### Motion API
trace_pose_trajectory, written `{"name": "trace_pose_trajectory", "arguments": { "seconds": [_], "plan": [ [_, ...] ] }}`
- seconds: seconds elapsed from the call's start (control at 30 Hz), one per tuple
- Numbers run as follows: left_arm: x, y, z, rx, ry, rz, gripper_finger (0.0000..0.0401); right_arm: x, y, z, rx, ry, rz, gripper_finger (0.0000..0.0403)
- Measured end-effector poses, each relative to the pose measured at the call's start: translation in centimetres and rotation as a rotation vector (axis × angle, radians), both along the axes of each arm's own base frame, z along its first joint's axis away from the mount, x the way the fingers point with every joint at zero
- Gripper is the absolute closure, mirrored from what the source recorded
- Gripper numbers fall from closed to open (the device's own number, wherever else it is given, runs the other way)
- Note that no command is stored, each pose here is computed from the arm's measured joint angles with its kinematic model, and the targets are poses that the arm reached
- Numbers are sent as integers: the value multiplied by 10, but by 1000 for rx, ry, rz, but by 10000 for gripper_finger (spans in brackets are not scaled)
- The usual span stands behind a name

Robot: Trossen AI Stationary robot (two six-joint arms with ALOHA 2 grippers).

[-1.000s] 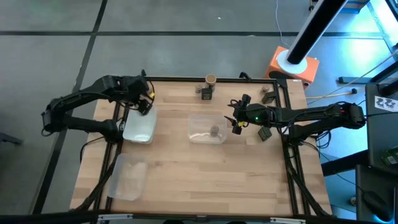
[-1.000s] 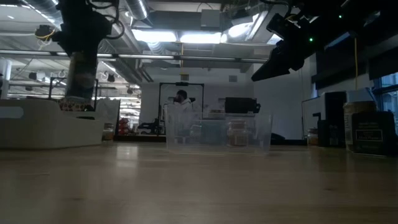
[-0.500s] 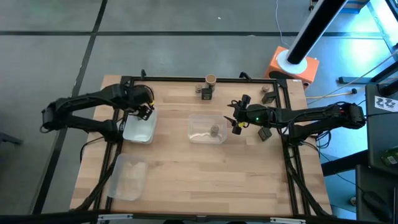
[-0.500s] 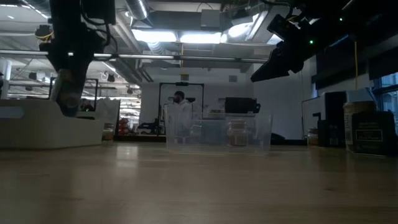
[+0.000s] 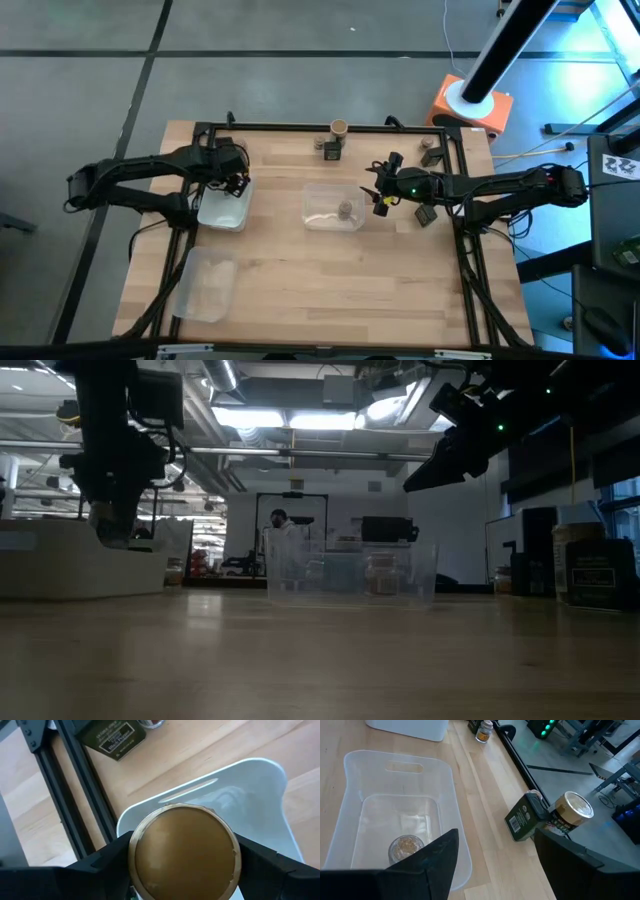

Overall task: Sort spices by type
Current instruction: Put the gold seasoning bottle into the white bin

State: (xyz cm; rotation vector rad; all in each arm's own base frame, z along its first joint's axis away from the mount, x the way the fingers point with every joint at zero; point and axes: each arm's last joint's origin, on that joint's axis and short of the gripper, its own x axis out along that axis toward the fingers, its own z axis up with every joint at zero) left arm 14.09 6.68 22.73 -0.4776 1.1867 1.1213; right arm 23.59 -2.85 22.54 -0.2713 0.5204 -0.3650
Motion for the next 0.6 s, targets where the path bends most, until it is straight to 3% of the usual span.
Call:
{"name": "trace_pose_trajectory", "arguments": {
  "seconds": [0.6],
  "plan": [
    [-2,0,-7,-3,-10,50,104,0,0,0,0,0,0,143]
  ]
}}
